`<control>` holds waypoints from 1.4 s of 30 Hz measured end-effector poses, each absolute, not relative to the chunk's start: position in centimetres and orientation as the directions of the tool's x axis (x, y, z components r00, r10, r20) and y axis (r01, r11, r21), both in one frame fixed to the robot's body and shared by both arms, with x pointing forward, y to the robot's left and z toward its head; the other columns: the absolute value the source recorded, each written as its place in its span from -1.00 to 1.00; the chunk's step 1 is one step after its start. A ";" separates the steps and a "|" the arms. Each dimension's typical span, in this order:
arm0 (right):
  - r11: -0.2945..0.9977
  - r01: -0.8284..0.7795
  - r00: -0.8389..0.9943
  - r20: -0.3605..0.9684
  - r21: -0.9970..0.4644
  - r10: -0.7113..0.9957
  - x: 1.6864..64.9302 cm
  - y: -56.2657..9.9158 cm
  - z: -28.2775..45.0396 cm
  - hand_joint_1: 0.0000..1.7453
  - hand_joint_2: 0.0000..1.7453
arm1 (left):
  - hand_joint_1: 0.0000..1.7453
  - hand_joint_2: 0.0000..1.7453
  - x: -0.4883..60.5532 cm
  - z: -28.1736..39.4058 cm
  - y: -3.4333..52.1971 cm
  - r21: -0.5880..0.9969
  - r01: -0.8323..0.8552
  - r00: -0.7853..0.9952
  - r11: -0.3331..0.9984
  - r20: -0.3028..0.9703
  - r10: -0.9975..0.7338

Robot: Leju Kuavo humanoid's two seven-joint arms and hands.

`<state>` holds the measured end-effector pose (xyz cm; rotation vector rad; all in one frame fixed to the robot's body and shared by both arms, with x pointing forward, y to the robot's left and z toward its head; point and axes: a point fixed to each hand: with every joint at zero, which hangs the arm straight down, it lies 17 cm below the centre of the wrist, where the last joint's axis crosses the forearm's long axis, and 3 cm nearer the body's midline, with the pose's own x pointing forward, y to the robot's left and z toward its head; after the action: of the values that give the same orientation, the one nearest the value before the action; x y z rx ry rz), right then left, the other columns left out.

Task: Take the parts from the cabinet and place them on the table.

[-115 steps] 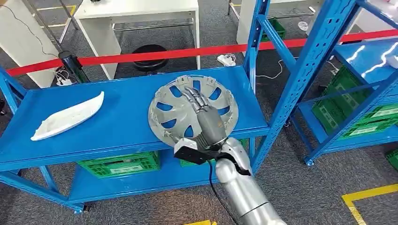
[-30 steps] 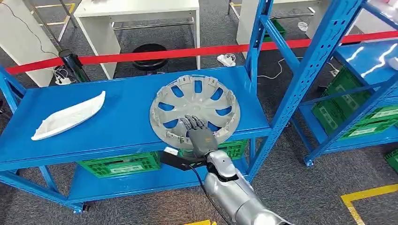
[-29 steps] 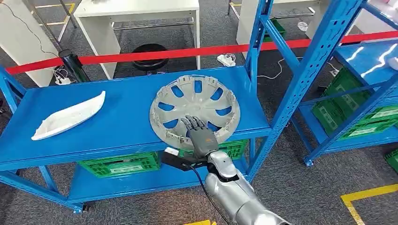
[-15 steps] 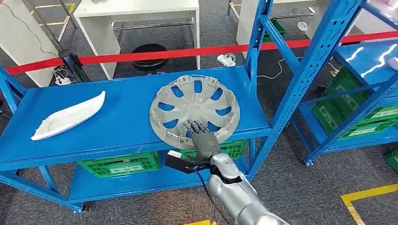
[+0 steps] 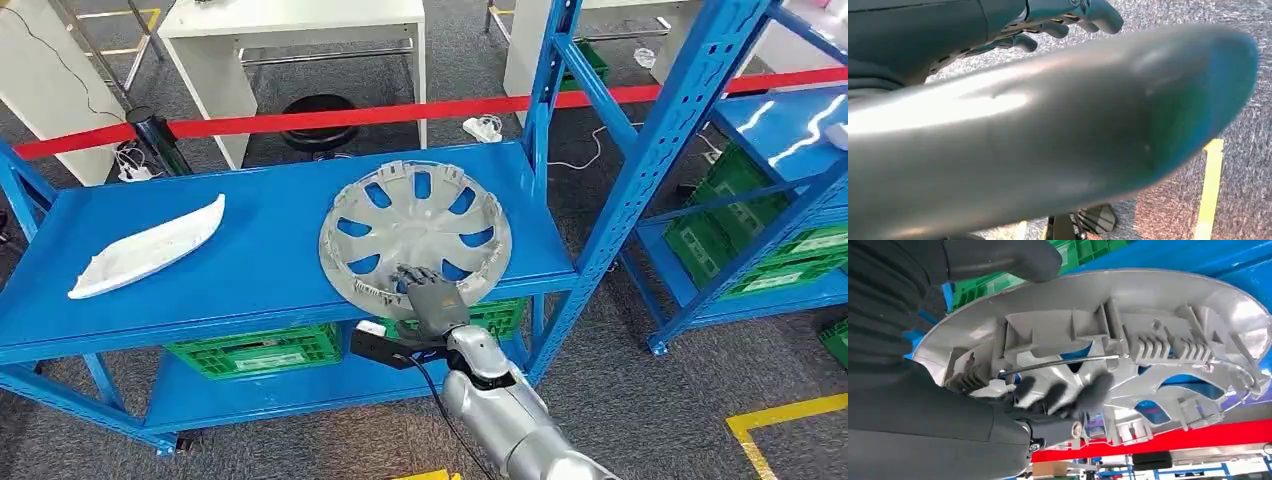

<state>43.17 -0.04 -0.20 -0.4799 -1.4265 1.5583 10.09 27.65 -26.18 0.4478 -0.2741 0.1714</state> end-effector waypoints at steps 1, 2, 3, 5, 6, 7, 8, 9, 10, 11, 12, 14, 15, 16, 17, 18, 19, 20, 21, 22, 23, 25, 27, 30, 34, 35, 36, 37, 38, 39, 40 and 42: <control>0.114 -0.367 -0.485 0.295 -0.923 0.823 43.2 -0.1 -0.2 1.00 1.00 | -1.00 -1.00 10.1 -26.1 27.7 0.403 -0.226 0.948 0.887 0.301 0.105; 0.110 -0.366 -0.487 0.291 -0.924 0.824 43.2 -0.1 -0.2 1.00 1.00 | -1.00 -1.00 10.2 -26.1 27.7 0.406 -0.238 0.945 0.883 0.308 0.113; 0.110 -0.367 -0.484 0.291 -0.924 0.825 43.2 -0.2 -0.2 1.00 1.00 | -1.00 -1.00 10.2 -26.1 27.8 0.408 -0.244 0.943 0.880 0.311 0.117; 0.108 -0.365 -0.486 0.289 -0.925 0.825 43.3 -0.2 -0.2 1.00 1.00 | -1.00 -1.00 10.1 -26.0 27.9 0.409 -0.261 0.939 0.874 0.317 0.132; 0.105 -0.363 -0.489 0.285 -0.926 0.825 43.3 -0.2 -0.2 1.00 1.00 | -1.00 -1.00 10.1 -26.0 27.9 0.410 -0.269 0.937 0.872 0.321 0.139; 0.104 -0.362 -0.490 0.284 -0.926 0.824 43.3 -0.2 -0.1 1.00 1.00 | -1.00 -1.00 10.1 -26.0 28.0 0.409 -0.282 0.934 0.868 0.325 0.150; 0.102 -0.360 -0.492 0.281 -0.927 0.824 43.3 -0.1 0.0 1.00 1.00 | -1.00 -1.00 10.1 -25.9 28.0 0.409 -0.291 0.931 0.865 0.328 0.158; 0.098 -0.360 -0.493 0.279 -0.928 0.824 43.3 -0.1 0.0 1.00 1.00 | -1.00 -1.00 10.1 -25.9 28.0 0.410 -0.293 0.930 0.863 0.330 0.159; 0.099 -0.358 -0.494 0.278 -0.929 0.824 43.3 -0.1 0.0 1.00 1.00 | -1.00 -1.00 10.1 -25.9 28.1 0.410 -0.299 0.929 0.862 0.333 0.163; 0.100 -0.356 -0.495 0.277 -0.929 0.824 43.3 -0.1 0.1 1.00 1.00 | -1.00 -1.00 10.0 -25.9 28.1 0.411 -0.304 0.927 0.859 0.334 0.169; 0.099 -0.354 -0.496 0.276 -0.930 0.824 43.3 -0.1 0.2 1.00 1.00 | -1.00 -1.00 10.0 -25.9 28.2 0.412 -0.309 0.927 0.857 0.333 0.174; 0.096 -0.350 -0.498 0.272 -0.932 0.823 43.2 -0.1 0.3 1.00 1.00 | -1.00 -1.00 9.9 -25.9 28.2 0.415 -0.316 0.925 0.853 0.335 0.180; 0.095 -0.349 -0.499 0.270 -0.932 0.824 43.2 -0.2 0.3 1.00 1.00 | -1.00 -1.00 9.9 -25.8 28.2 0.416 -0.320 0.924 0.851 0.336 0.184; 0.095 -0.347 -0.499 0.269 -0.933 0.824 43.2 -0.2 0.3 1.00 1.00 | -1.00 -1.00 9.9 -25.8 28.2 0.416 -0.321 0.923 0.851 0.337 0.184; 0.095 -0.346 -0.499 0.269 -0.933 0.823 43.2 -0.2 0.4 1.00 1.00 | -1.00 -1.00 9.9 -25.8 28.2 0.416 -0.321 0.923 0.851 0.337 0.183; 0.097 -0.346 -0.499 0.271 -0.933 0.823 43.2 -0.2 0.4 1.00 1.00 | -1.00 -1.00 9.9 -25.8 28.2 0.416 -0.321 0.923 0.851 0.338 0.183; 0.098 -0.345 -0.501 0.271 -0.933 0.822 43.1 -0.1 0.4 1.00 1.00 | -1.00 -1.00 9.9 -25.8 28.2 0.416 -0.321 0.923 0.851 0.338 0.183; 0.099 -0.344 -0.501 0.272 -0.934 0.822 43.1 -0.1 0.4 1.00 1.00 | -1.00 -1.00 9.9 -25.8 28.2 0.415 -0.321 0.923 0.851 0.338 0.183; 0.099 -0.345 -0.501 0.272 -0.933 0.821 43.0 -0.1 0.4 1.00 1.00 | -1.00 -1.00 9.9 -25.8 28.2 0.415 -0.321 0.923 0.851 0.337 0.184; 0.099 -0.345 -0.502 0.273 -0.933 0.821 43.0 -0.1 0.4 1.00 1.00 | -1.00 -1.00 9.9 -25.8 28.2 0.415 -0.321 0.923 0.851 0.337 0.184; 0.099 -0.346 -0.503 0.274 -0.933 0.820 43.0 -0.1 0.4 1.00 1.00 | -1.00 -1.00 9.9 -25.8 28.1 0.414 -0.322 0.923 0.851 0.337 0.185; 0.100 -0.346 -0.507 0.275 -0.933 0.817 42.9 0.0 0.5 1.00 1.00 | -1.00 -1.00 9.9 -25.8 28.1 0.415 -0.322 0.923 0.851 0.336 0.185; 0.102 -0.344 -0.512 0.277 -0.934 0.813 42.9 0.1 0.7 1.00 1.00 | -1.00 -1.00 9.8 -25.8 28.0 0.414 -0.323 0.923 0.851 0.335 0.188; 0.111 -0.333 -0.516 0.279 -0.936 0.810 42.9 0.3 1.1 1.00 1.00 | -1.00 -1.00 9.7 -25.8 28.0 0.414 -0.329 0.923 0.849 0.333 0.196; 0.126 -0.312 -0.518 0.280 -0.942 0.808 43.1 0.3 1.8 1.00 1.00 | -1.00 -1.00 9.9 -25.7 28.0 0.414 -0.335 0.917 0.846 0.348 0.193; 0.127 -0.309 -0.518 0.279 -0.942 0.808 43.2 0.2 1.9 1.00 1.00 | -1.00 1.00 10.1 -25.7 28.1 0.417 -0.332 0.916 0.846 0.356 0.184; 0.129 -0.306 -0.518 0.278 -0.943 0.809 43.2 0.1 2.0 1.00 1.00 | -1.00 1.00 10.3 -25.6 28.2 0.421 -0.329 0.915 0.845 0.365 0.174; 0.127 -0.303 -0.517 0.275 -0.945 0.811 43.3 0.0 2.0 1.00 1.00 | -1.00 1.00 10.4 -25.4 28.4 0.431 -0.324 0.914 0.842 0.372 0.162; 0.125 -0.302 -0.513 0.271 -0.945 0.814 43.4 -0.2 1.9 1.00 1.00 | -1.00 1.00 10.5 -25.3 28.6 0.443 -0.319 0.914 0.838 0.377 0.149; 0.122 -0.300 -0.510 0.267 -0.946 0.818 43.5 -0.5 1.9 1.00 1.00 | -1.00 1.00 10.5 -25.2 28.8 0.452 -0.319 0.913 0.833 0.381 0.143; 0.120 -0.298 -0.506 0.263 -0.947 0.821 43.6 -0.7 1.8 1.00 1.00 | -1.00 1.00 10.5 -25.1 29.0 0.461 -0.320 0.913 0.828 0.385 0.138; 0.114 -0.287 -0.505 0.251 -0.951 0.826 43.8 -1.0 1.8 1.00 1.00 | -1.00 1.00 10.6 -24.9 29.5 0.483 -0.322 0.911 0.815 0.394 0.126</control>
<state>43.78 -1.05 1.83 -0.5564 -1.4874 1.5539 10.59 29.45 -24.86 0.5723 -0.3565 0.2443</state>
